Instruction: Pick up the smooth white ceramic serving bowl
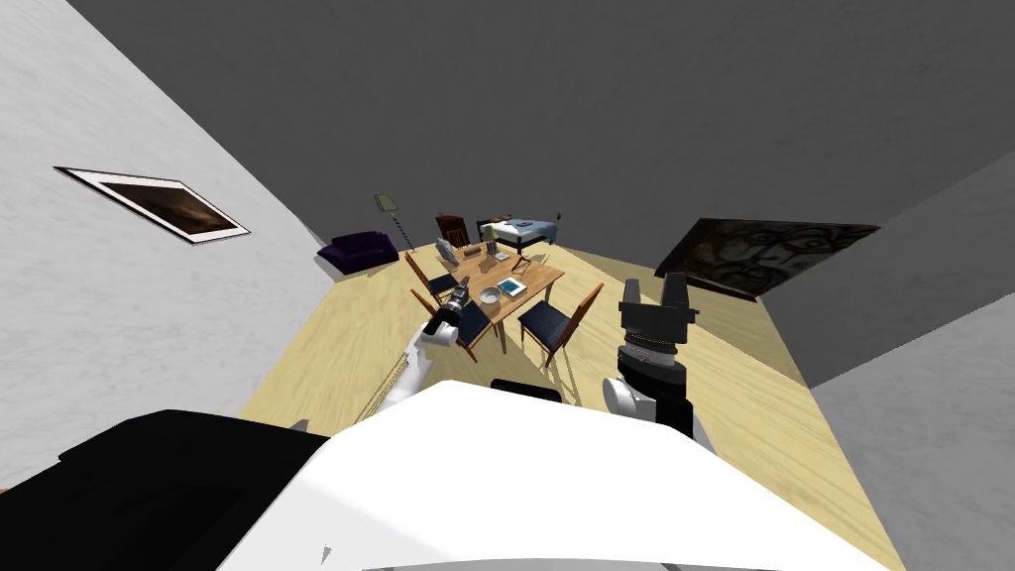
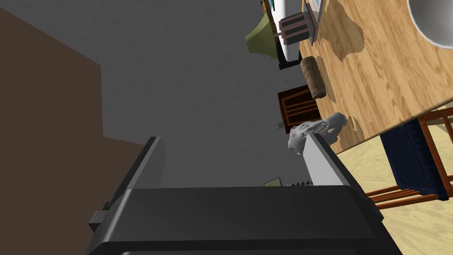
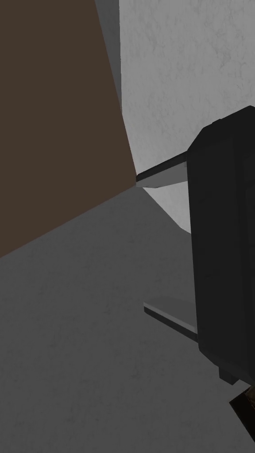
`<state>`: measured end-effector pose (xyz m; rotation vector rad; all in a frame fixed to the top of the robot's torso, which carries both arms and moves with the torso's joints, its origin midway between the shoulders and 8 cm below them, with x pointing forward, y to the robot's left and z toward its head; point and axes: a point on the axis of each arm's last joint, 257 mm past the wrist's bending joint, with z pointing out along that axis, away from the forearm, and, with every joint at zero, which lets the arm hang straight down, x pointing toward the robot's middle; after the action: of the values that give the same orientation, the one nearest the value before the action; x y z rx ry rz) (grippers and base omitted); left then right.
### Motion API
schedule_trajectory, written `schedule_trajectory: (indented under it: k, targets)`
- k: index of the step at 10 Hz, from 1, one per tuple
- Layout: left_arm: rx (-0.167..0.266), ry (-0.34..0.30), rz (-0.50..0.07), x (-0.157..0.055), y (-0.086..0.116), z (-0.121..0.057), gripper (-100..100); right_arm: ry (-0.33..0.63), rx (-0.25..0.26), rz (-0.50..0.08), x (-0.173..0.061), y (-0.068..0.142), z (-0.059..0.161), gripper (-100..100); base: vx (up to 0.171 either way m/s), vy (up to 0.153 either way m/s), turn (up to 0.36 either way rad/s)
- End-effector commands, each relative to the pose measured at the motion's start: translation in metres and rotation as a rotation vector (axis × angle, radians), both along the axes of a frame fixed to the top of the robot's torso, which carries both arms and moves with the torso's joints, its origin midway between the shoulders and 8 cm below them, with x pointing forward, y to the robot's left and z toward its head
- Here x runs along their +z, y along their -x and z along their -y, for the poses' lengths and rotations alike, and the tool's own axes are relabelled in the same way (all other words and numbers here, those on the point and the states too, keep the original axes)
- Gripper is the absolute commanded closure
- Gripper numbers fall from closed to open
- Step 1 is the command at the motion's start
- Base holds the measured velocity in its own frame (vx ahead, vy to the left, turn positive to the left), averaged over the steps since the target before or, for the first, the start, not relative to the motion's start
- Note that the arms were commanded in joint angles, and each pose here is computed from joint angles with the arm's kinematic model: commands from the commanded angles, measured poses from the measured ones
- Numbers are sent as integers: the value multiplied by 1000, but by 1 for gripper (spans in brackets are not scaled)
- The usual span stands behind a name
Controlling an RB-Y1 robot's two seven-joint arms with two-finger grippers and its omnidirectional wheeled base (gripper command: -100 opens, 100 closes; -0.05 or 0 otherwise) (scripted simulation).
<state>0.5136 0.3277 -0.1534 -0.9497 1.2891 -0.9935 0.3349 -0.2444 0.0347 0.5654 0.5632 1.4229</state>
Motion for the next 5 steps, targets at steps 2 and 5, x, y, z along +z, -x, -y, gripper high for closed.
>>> schedule_trajectory:
  k: [2,5]
  targets:
    - [12,5,-85,-23,-12,-12,-100,0,0,0,0,0,0,0,-59,11,-142]
    - [24,12,-181,-49,-24,-25,-100,0,0,0,0,0,0,0,-32,10,-150]
